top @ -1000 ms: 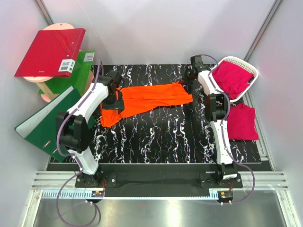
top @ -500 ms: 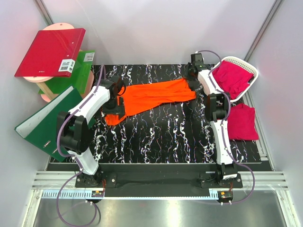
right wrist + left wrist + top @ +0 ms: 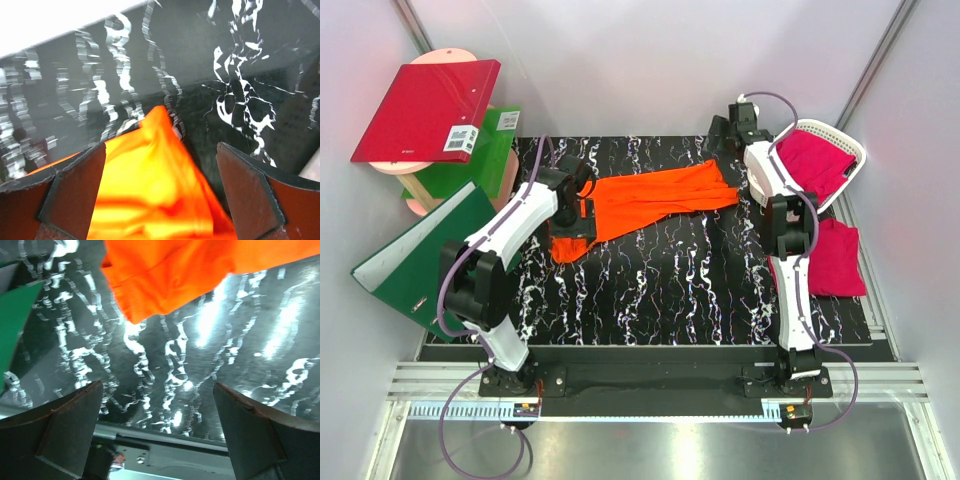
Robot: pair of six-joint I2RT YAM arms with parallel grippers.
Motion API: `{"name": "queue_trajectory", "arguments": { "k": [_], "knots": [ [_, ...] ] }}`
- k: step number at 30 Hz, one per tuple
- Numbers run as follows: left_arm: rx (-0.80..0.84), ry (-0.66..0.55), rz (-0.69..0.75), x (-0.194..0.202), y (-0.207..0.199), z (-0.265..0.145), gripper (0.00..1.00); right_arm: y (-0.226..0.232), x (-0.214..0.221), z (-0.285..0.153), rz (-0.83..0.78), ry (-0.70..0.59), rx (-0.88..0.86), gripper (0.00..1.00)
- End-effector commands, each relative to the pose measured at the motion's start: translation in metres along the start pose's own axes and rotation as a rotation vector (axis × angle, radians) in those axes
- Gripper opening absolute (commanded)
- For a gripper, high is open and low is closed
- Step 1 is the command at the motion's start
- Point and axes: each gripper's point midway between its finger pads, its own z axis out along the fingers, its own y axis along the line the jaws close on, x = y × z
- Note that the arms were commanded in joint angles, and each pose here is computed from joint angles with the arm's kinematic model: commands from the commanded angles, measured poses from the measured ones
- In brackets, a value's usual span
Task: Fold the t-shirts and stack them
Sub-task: Fold the other side of the tshirt into a rectangle, then rotate the tshirt 90 degrees
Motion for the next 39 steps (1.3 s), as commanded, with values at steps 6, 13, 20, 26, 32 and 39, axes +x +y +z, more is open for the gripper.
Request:
{"name": "queue_trajectory", "arguments": {
  "k": [6, 13, 20, 26, 32, 39],
  "knots": [
    [0.070, -0.038, -0.069, -0.023, -0.027, 0.015, 0.00, 0.033, -0.042, -0.101, 0.017, -0.034, -0.173, 0.99],
    [0.074, -0.035, -0.122, -0.051, -0.038, 0.028, 0.00, 0.037, 0.018, -0.094, 0.030, 0.202, -0.233, 0.00],
    [0.041, -0.014, -0.158, -0.076, -0.027, 0.047, 0.00, 0.045, 0.030, -0.074, 0.013, 0.283, -0.225, 0.00],
    [-0.033, 0.064, -0.129, -0.074, -0.017, 0.073, 0.00, 0.032, 0.071, -0.047, 0.040, 0.402, -0.141, 0.00],
    [-0.127, 0.160, -0.092, -0.068, -0.010, 0.093, 0.00, -0.002, 0.117, -0.048, 0.027, 0.528, 0.034, 0.00],
    [-0.160, 0.190, -0.090, -0.083, -0.011, 0.100, 0.00, -0.056, 0.162, -0.084, -0.072, 0.730, 0.262, 0.00]
  ]
}}
